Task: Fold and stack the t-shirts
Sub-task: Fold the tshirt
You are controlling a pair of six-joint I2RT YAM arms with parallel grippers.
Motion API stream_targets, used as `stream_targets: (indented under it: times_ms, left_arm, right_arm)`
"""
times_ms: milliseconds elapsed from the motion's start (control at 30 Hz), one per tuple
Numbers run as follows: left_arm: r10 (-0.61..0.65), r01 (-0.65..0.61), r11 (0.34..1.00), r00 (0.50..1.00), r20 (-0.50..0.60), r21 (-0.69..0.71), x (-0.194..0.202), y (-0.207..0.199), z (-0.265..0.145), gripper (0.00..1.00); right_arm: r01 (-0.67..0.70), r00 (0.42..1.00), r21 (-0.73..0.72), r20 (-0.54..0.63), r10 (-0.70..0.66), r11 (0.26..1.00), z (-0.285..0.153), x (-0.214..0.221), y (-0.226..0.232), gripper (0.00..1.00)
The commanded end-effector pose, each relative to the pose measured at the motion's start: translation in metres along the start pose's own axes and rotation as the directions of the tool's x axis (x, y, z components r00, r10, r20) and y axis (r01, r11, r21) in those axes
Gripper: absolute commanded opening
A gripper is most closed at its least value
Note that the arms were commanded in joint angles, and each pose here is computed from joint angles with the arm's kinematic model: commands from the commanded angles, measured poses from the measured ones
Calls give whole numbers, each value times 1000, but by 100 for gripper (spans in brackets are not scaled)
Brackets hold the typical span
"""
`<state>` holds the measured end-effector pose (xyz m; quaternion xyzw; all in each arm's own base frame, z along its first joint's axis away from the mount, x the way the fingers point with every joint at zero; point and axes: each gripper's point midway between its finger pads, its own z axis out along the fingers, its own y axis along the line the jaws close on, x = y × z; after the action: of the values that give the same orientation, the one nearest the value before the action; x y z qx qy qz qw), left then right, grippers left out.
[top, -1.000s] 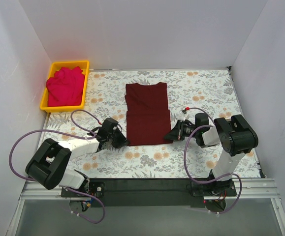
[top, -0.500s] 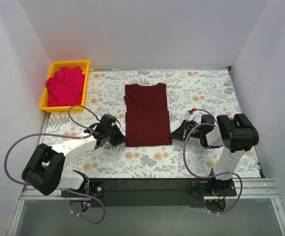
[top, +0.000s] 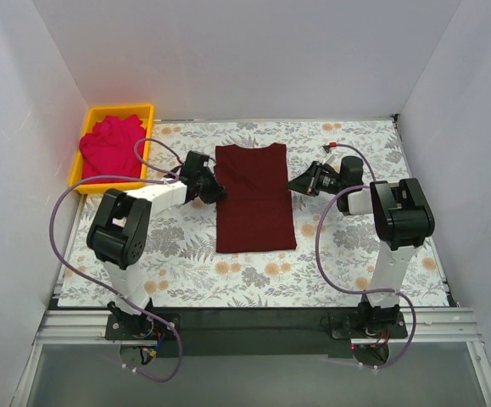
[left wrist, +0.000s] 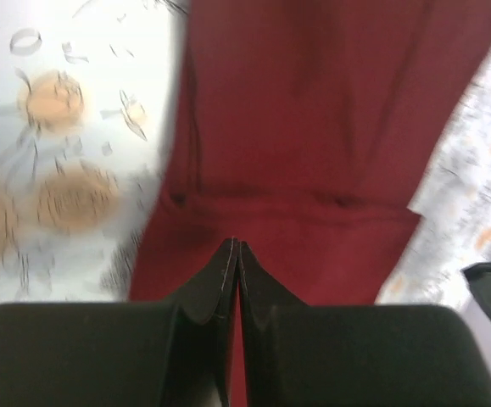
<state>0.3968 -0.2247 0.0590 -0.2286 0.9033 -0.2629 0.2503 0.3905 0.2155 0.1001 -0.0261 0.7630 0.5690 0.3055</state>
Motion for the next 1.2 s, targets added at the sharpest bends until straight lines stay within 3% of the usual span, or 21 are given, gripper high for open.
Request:
stream_targets:
  times_ms: [0, 333, 500, 633, 667, 767, 833, 1000, 1067, 1167]
  left_arm:
    - [25, -25, 999, 1000, -16, -39, -8, 7, 20, 1]
    - [-1, -2, 992, 1000, -22, -127, -9, 34, 24, 6]
    - [51, -45, 994, 997, 58, -97, -33, 10, -17, 12]
    - [94, -81, 989, 991, 100, -125, -39, 5, -55, 26]
    - [111, -98, 986, 989, 98, -135, -34, 5, -62, 36]
    - [153, -138, 978, 985, 86, -154, -12, 13, -90, 51]
    - [172, -159, 968, 984, 54, -194, 11, 28, -107, 56]
    - [208, -216, 942, 976, -58, -258, 72, 57, -131, 75]
    - [217, -236, 932, 971, -100, -277, 97, 65, -136, 80]
    - [217, -244, 925, 968, -123, -292, 115, 72, -135, 81]
  right_arm:
    - [-56, 998, 38, -8, 56, 998, 17, -4, -19, 15]
    - [-137, 990, 243, -3, 142, 960, 18, 13, -76, 16]
    - [-35, 999, 250, 1, 36, 968, 8, -6, -46, 17]
    - [59, 998, 290, -21, -55, 955, -7, -9, -19, 24]
    - [63, 998, 313, -36, -55, 948, -15, -5, -9, 27]
    - [126, 991, 413, -101, -92, 902, -37, 15, 0, 38]
    - [187, 982, 481, -125, -144, 856, -52, 26, 7, 47]
    - [247, 962, 637, -252, -105, 730, -93, 84, 6, 66]
    - [278, 953, 672, -283, -109, 687, -106, 98, 6, 69]
    - [299, 941, 663, -325, -96, 686, -113, 125, 14, 70]
